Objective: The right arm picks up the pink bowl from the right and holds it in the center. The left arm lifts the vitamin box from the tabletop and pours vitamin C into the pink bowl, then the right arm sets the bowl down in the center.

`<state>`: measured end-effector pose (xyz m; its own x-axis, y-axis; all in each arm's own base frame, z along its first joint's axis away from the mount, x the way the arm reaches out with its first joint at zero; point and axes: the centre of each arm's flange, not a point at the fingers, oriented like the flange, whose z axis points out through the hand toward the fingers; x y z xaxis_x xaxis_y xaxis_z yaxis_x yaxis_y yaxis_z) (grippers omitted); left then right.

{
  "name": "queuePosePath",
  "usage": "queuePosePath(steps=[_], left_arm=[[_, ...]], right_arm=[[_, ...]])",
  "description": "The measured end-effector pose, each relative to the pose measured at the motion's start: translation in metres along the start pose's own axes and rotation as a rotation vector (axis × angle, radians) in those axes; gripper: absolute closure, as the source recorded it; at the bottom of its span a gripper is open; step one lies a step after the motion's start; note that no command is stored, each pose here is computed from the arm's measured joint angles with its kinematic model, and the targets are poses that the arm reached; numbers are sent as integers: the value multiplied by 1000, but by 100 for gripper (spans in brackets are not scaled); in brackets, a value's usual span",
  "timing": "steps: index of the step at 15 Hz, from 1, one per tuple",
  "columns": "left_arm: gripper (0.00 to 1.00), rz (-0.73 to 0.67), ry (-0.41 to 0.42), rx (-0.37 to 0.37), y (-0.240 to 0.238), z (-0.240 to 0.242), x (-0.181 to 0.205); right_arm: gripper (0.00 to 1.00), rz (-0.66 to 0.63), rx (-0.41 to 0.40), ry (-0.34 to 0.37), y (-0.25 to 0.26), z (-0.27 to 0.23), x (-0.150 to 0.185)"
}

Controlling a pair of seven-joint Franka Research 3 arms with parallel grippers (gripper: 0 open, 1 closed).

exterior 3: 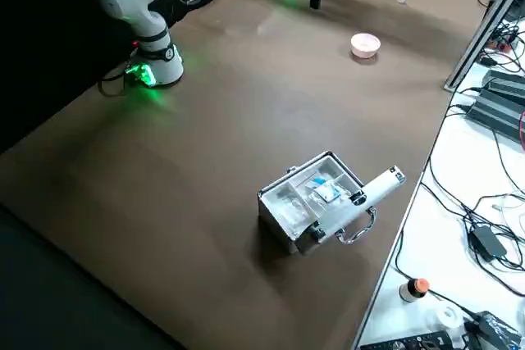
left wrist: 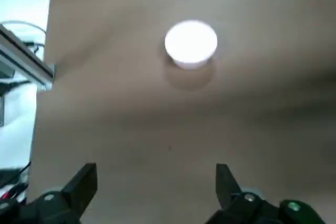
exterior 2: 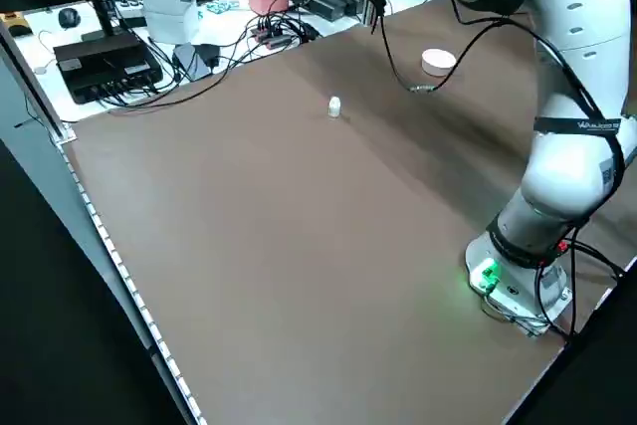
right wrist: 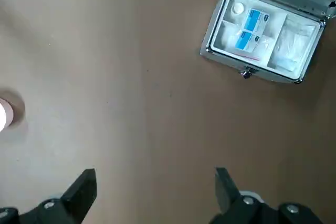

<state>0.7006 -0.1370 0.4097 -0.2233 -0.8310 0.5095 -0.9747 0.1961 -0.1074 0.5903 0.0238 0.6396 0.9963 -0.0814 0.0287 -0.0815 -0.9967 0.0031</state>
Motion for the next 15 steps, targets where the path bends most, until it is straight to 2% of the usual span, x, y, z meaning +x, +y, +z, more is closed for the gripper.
queuePosePath(steps=[3,6,10,15], left_arm=[[0,70,-137,1,-4,-12,17],[0,63,-183,32,-10,-22,34],[0,-148,-197,97,-11,-49,37],[0,-490,-199,165,-9,-70,46]], right_arm=[[0,-16,-2,9,-3,-3,-20],[0,-25,-4,8,0,-5,-26],[0,-102,-7,-12,22,-8,-29],[0,-70,-8,-19,33,-9,-30]])
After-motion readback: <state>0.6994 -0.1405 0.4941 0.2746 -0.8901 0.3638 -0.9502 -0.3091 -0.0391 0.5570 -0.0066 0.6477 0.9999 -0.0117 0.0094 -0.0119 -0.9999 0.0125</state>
